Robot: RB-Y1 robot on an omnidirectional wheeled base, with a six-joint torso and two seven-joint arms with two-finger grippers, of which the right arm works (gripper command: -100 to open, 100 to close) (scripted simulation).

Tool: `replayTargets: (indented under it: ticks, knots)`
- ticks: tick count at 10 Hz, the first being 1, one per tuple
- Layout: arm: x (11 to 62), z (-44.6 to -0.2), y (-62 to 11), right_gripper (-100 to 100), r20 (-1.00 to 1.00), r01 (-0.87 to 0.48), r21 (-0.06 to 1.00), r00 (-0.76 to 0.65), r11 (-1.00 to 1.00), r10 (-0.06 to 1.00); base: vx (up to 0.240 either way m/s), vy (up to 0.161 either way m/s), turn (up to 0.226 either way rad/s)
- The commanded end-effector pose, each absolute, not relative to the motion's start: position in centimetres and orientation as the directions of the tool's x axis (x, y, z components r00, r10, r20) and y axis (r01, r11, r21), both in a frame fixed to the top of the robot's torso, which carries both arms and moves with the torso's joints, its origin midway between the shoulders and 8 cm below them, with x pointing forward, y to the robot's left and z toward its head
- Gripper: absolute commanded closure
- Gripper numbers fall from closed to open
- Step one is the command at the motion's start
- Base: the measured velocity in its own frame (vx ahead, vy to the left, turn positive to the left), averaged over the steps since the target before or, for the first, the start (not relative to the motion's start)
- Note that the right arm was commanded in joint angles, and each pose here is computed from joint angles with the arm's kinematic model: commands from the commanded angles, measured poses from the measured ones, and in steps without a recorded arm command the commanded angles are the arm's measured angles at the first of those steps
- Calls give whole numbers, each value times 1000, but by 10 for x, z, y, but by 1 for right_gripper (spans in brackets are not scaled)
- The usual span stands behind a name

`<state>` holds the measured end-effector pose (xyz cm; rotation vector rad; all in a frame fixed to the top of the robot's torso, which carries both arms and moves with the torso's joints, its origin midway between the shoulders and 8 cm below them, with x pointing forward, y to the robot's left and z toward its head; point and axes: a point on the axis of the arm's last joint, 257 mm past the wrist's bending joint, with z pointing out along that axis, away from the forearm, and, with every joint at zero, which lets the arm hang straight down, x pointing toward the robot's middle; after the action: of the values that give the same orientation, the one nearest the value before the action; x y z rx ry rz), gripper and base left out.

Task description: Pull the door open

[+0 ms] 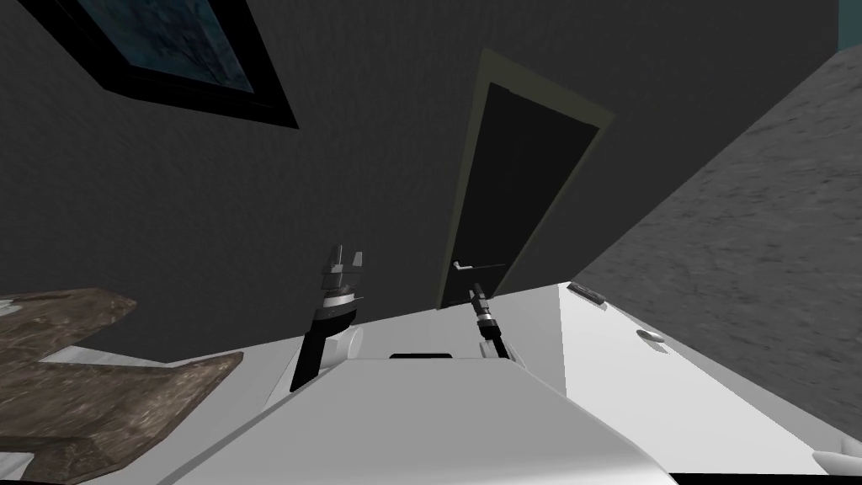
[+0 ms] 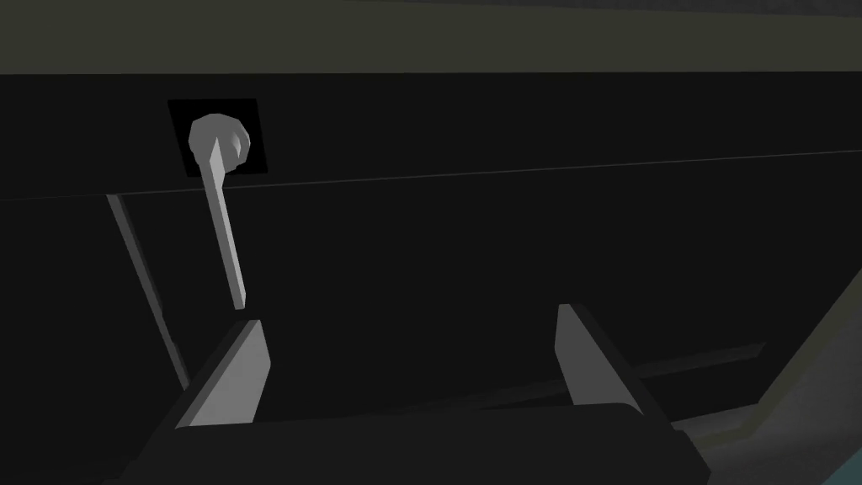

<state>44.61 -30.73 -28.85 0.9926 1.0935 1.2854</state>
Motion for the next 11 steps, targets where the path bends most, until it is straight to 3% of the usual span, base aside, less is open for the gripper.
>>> replayTargets:
  ticks: [1, 11]
  knots:
    - [446, -300, -309, -100, -53, -197, 979, -29, 46, 998, 45, -48, 99]
    - [439, -356, -326, -100, -23, -85, 996, -46, 19, 999, 54, -61, 80]
